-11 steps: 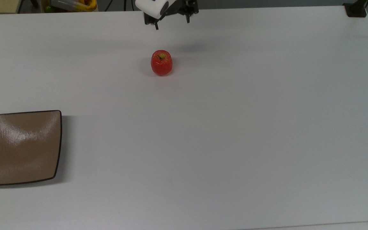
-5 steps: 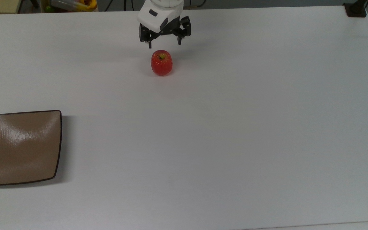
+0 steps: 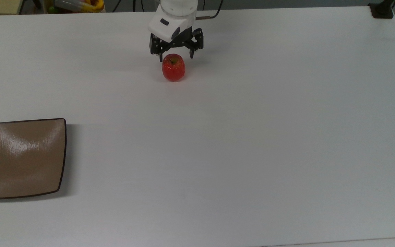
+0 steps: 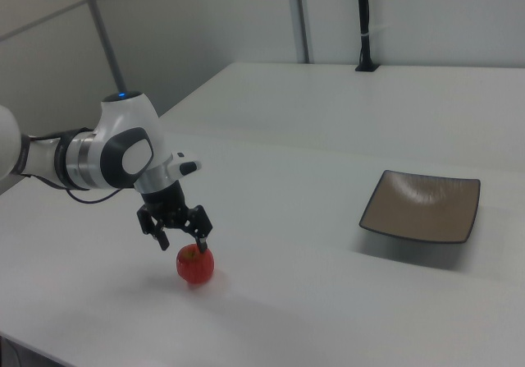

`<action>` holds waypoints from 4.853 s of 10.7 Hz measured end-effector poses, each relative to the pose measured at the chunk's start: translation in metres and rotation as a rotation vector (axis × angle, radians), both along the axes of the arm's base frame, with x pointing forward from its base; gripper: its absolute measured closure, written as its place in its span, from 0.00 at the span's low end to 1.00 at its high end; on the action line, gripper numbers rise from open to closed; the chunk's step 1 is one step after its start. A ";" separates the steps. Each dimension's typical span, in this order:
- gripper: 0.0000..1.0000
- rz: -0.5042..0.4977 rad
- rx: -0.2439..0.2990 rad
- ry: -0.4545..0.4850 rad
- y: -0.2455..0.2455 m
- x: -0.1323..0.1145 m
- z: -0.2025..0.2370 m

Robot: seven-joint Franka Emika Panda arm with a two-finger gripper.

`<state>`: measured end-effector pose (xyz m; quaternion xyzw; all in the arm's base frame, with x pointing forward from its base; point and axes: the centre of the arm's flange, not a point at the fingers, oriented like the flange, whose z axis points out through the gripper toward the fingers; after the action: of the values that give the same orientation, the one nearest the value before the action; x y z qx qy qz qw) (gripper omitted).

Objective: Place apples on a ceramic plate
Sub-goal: 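Lower the open gripper around the red apple, then close the gripper on the red apple, then lift the apple and carry it over the brown plate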

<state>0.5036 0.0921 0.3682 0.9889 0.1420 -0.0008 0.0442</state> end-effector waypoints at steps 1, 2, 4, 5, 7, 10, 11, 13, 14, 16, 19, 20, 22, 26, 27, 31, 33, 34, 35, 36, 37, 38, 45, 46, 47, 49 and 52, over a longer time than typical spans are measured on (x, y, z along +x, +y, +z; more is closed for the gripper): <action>0.00 0.001 0.001 0.005 0.000 0.000 -0.008; 0.00 0.009 -0.008 0.014 0.000 0.000 -0.016; 0.00 0.023 -0.028 0.021 -0.003 0.003 -0.027; 0.00 0.022 -0.033 0.024 -0.006 0.003 -0.029; 0.00 0.027 -0.043 0.035 -0.008 0.004 -0.036; 0.00 0.029 -0.045 0.053 -0.008 0.004 -0.045; 0.05 0.029 -0.046 0.057 -0.008 0.004 -0.047; 0.14 0.029 -0.046 0.059 -0.008 0.004 -0.049; 0.27 0.029 -0.045 0.055 -0.008 0.005 -0.047; 0.27 0.029 -0.045 0.056 -0.008 0.005 -0.047; 0.27 0.025 -0.043 0.037 -0.007 0.009 -0.039; 0.27 0.016 -0.046 0.032 -0.008 0.015 -0.026; 0.27 -0.028 -0.044 0.032 -0.011 0.032 0.021; 0.27 -0.116 0.019 -0.017 -0.024 0.059 0.130; 0.28 -0.137 0.038 -0.025 -0.031 0.062 0.157; 0.28 -0.179 0.096 -0.063 -0.061 0.069 0.210; 0.28 -0.191 0.095 -0.062 -0.073 0.071 0.208; 0.28 -0.178 0.093 -0.057 -0.081 0.074 0.205; 0.28 -0.173 0.093 -0.056 -0.091 0.079 0.203; 0.28 -0.180 0.101 -0.060 -0.108 0.086 0.203; 0.28 -0.181 0.104 -0.066 -0.124 0.095 0.203; 0.28 -0.178 0.099 -0.070 -0.144 0.104 0.200; 0.28 -0.237 0.040 -0.354 -0.293 0.182 0.123; 0.28 -0.256 0.031 -0.399 -0.311 0.187 0.108; 0.28 -0.271 0.020 -0.435 -0.325 0.192 0.092; 0.28 -0.283 0.001 -0.481 -0.341 0.206 0.062; 0.29 -0.294 -0.010 -0.527 -0.347 0.229 0.021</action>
<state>0.7324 -0.2544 0.3887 0.9648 -0.0189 0.2488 0.0837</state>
